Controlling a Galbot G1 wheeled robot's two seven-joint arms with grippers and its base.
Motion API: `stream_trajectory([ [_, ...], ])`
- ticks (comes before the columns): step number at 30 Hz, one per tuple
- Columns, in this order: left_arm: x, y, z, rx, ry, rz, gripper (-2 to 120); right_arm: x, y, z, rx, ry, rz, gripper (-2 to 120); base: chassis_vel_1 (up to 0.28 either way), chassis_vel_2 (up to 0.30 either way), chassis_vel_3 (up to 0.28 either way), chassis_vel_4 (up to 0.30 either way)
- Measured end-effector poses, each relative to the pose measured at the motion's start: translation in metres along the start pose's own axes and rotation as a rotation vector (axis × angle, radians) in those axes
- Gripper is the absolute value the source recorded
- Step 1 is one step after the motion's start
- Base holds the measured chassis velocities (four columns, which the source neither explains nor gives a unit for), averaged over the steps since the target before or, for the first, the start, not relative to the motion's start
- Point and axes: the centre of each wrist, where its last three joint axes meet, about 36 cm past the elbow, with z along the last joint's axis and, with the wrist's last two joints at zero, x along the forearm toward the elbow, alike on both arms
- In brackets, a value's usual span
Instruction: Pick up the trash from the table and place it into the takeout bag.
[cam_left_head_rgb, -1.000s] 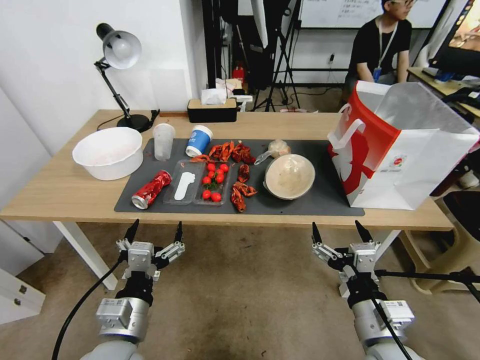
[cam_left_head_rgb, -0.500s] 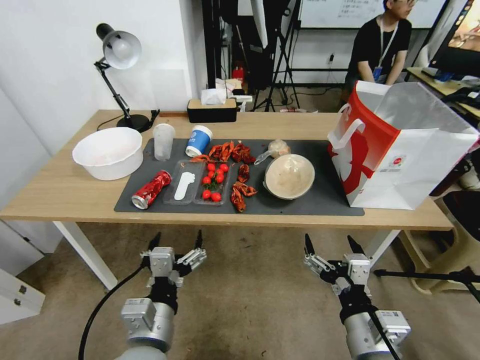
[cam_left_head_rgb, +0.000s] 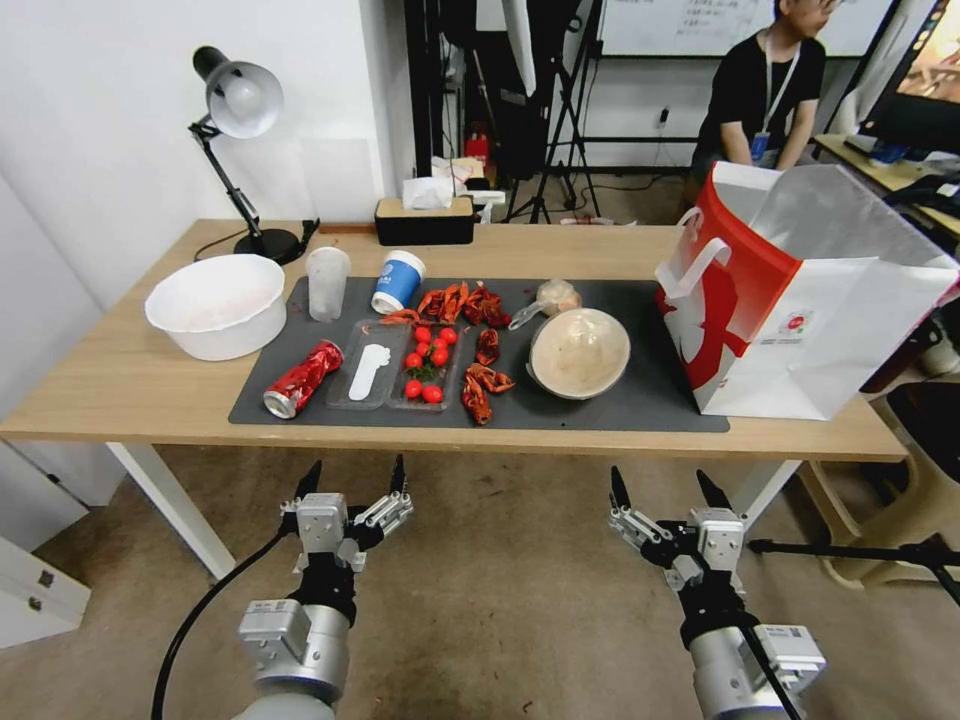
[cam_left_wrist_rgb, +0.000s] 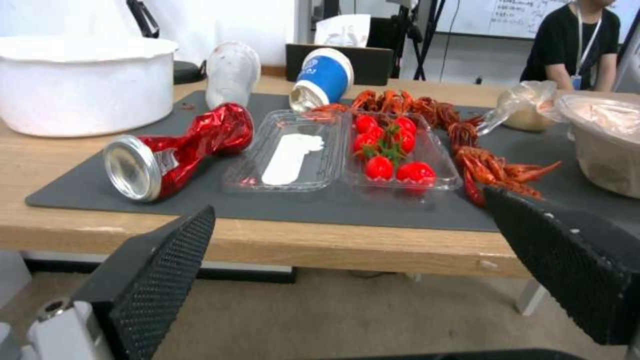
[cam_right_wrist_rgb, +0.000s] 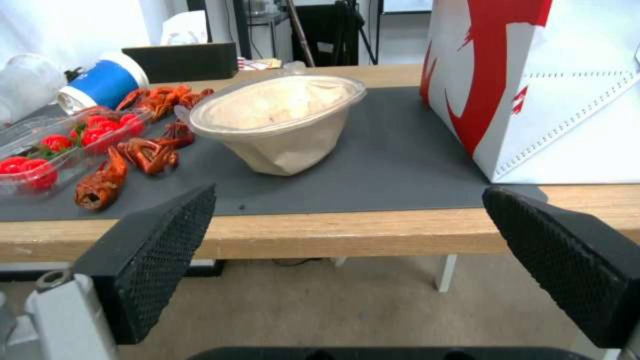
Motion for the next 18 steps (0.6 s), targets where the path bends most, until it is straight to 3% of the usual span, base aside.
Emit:
stream_trajectory([
  [6,-0.001,0.000,0.000,0.001,-0.010,0.000,100,-0.003,0.000,-0.001,-0.040,-0.025,-0.003,100,0.000,0.000,0.000,0.000],
  [9,0.000,0.001,0.000,-0.001,-0.016,-0.002,100,-0.012,0.000,-0.009,-0.207,-0.052,-0.012,100,0.000,0.000,0.000,0.000],
  [10,0.000,0.001,0.000,-0.001,-0.016,-0.002,100,-0.012,0.000,-0.009,-0.207,-0.052,-0.012,100,0.000,0.000,0.000,0.000],
  [12,0.001,0.002,0.001,-0.003,-0.018,-0.005,100,-0.024,0.000,-0.017,-0.415,-0.058,-0.021,100,0.000,0.000,0.000,0.000],
  [13,0.001,0.002,0.001,-0.003,-0.018,-0.005,100,-0.024,0.000,-0.017,-0.415,-0.058,-0.021,100,0.000,0.000,0.000,0.000],
  [15,0.003,0.002,-0.001,0.006,-0.016,-0.005,100,-0.035,-0.001,-0.023,-0.575,-0.053,-0.036,100,0.000,0.000,0.000,0.000],
  [18,0.003,0.001,-0.002,0.013,-0.014,-0.001,100,-0.040,-0.001,-0.027,-0.674,-0.032,-0.037,100,0.000,0.000,0.000,0.000],
])
